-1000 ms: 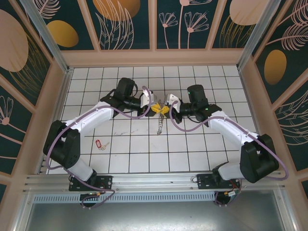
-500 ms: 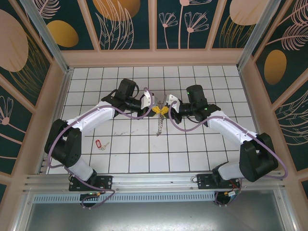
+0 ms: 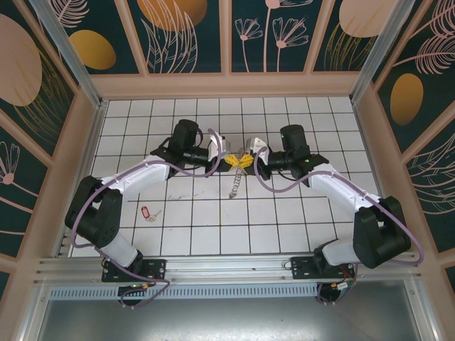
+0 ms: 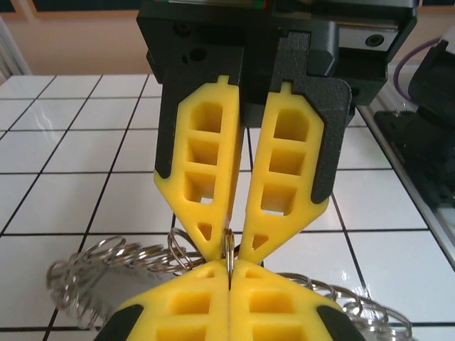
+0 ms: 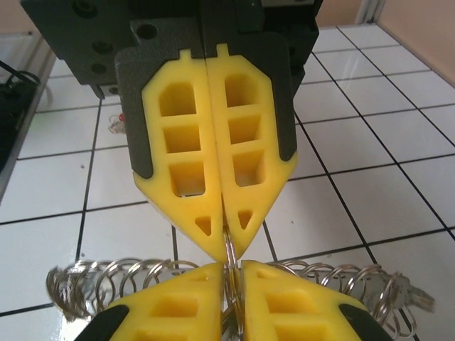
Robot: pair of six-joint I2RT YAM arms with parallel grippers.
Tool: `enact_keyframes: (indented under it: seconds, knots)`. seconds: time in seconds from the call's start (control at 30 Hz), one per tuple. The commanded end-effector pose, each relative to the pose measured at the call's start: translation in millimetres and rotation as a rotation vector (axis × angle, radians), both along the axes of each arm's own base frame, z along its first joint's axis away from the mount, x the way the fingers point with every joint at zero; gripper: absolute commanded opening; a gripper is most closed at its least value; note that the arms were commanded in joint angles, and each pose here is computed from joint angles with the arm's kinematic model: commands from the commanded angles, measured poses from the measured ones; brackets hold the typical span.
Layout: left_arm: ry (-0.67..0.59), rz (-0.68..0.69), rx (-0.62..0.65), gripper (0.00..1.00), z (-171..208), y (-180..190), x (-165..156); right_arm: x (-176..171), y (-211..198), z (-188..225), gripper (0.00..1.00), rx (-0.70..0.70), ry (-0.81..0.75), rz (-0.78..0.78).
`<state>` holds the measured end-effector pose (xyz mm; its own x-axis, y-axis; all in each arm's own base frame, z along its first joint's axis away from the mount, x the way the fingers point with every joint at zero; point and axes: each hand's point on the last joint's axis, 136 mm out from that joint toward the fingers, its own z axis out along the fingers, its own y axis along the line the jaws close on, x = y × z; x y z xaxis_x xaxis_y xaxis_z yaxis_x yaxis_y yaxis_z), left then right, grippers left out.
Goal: Put the keys on the keyring
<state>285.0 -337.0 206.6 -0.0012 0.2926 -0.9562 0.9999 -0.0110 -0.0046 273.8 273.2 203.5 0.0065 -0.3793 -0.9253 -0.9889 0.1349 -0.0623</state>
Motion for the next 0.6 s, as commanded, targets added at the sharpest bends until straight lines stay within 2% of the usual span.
enact_keyframes:
  seconds: [0.0,0.17,0.37,0.47,0.57]
  knots:
    - [-0.057,-0.076,-0.148,0.00,42.7,-5.5,-11.9,-8.5,2.0,15.6,0.14,0.081,-0.019,0.062]
    - [-0.045,-0.084,-0.176,0.00,43.1,-4.7,-16.5,-6.4,-3.4,17.7,0.13,0.103,-0.013,0.052]
    - [-0.050,-0.071,-0.216,0.00,46.8,-1.0,-19.7,-5.3,-5.8,16.2,0.04,0.102,-0.010,0.044]
    - [-0.054,-0.066,-0.218,0.00,48.1,-0.4,-19.8,-3.6,-6.1,16.3,0.00,0.097,-0.012,0.036]
    - [-0.055,-0.051,-0.184,0.00,42.1,-0.2,-17.2,-0.3,-5.8,19.7,0.00,0.090,-0.020,0.021]
